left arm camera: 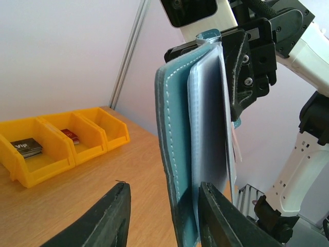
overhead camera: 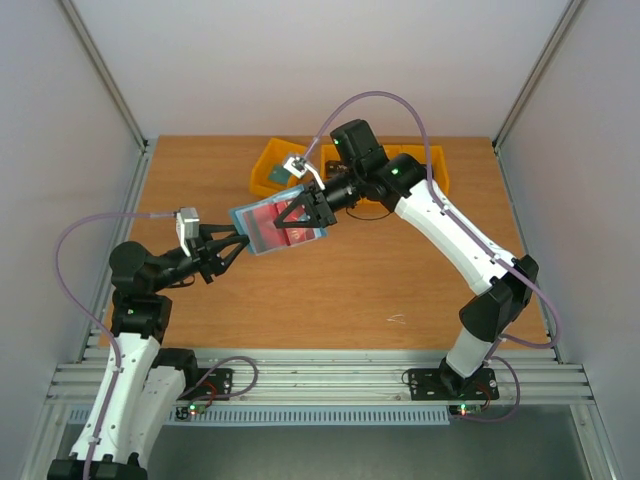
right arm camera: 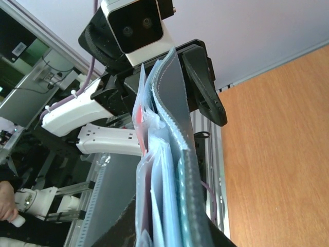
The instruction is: Take the credit cards out of the card holder
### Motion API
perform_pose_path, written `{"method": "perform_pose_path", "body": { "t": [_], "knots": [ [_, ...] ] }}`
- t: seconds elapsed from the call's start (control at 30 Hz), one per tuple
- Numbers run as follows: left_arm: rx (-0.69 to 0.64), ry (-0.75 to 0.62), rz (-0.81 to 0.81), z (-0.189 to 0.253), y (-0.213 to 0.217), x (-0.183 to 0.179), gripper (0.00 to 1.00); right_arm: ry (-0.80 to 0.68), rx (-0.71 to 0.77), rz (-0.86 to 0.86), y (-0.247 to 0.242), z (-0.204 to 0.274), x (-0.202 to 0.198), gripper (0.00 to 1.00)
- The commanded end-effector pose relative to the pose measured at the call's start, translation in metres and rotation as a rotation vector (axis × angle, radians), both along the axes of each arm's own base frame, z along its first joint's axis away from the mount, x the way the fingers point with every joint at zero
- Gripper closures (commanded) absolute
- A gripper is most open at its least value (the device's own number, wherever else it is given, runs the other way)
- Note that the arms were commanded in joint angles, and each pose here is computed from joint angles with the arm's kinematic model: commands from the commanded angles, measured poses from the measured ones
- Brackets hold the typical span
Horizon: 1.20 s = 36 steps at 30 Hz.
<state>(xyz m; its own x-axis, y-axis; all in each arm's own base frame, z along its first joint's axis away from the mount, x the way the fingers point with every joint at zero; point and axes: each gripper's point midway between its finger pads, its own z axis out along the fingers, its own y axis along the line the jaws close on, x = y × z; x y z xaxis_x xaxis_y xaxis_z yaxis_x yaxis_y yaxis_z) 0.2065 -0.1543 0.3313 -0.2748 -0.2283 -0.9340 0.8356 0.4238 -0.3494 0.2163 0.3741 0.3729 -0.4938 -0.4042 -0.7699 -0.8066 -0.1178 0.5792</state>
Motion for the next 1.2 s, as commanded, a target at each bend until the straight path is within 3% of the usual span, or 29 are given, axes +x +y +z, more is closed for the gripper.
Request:
{"method": "perform_pose_path", "body": {
  "t": [0.0, 0.2, 0.47, 0.93, 1.17],
  "knots": [
    [0.012, -0.053, 0.006, 0.003, 0.001, -0.001, 0.62, -0.014, 0.056, 0.049, -0.011, 0.02, -0.016, 0.99],
    [0.034, -0.082, -0.02, 0.009, -0.001, -0.004, 0.58, -0.014, 0.04, -0.003, -0.001, 0.016, -0.003, 0.99],
    [0.032, -0.094, -0.077, 0.014, -0.007, -0.014, 0.44, -0.021, 0.003, -0.061, 0.006, 0.006, 0.011, 0.99],
    [0.026, -0.089, -0.051, 0.016, -0.006, -0.008, 0.43, -0.038, -0.017, -0.046, 0.017, 0.001, 0.005, 0.99],
    [0.034, -0.119, -0.111, 0.019, -0.009, -0.022, 0.25, -0.064, -0.028, -0.07, 0.012, 0.003, 0.008, 0.99]
  ]
}}
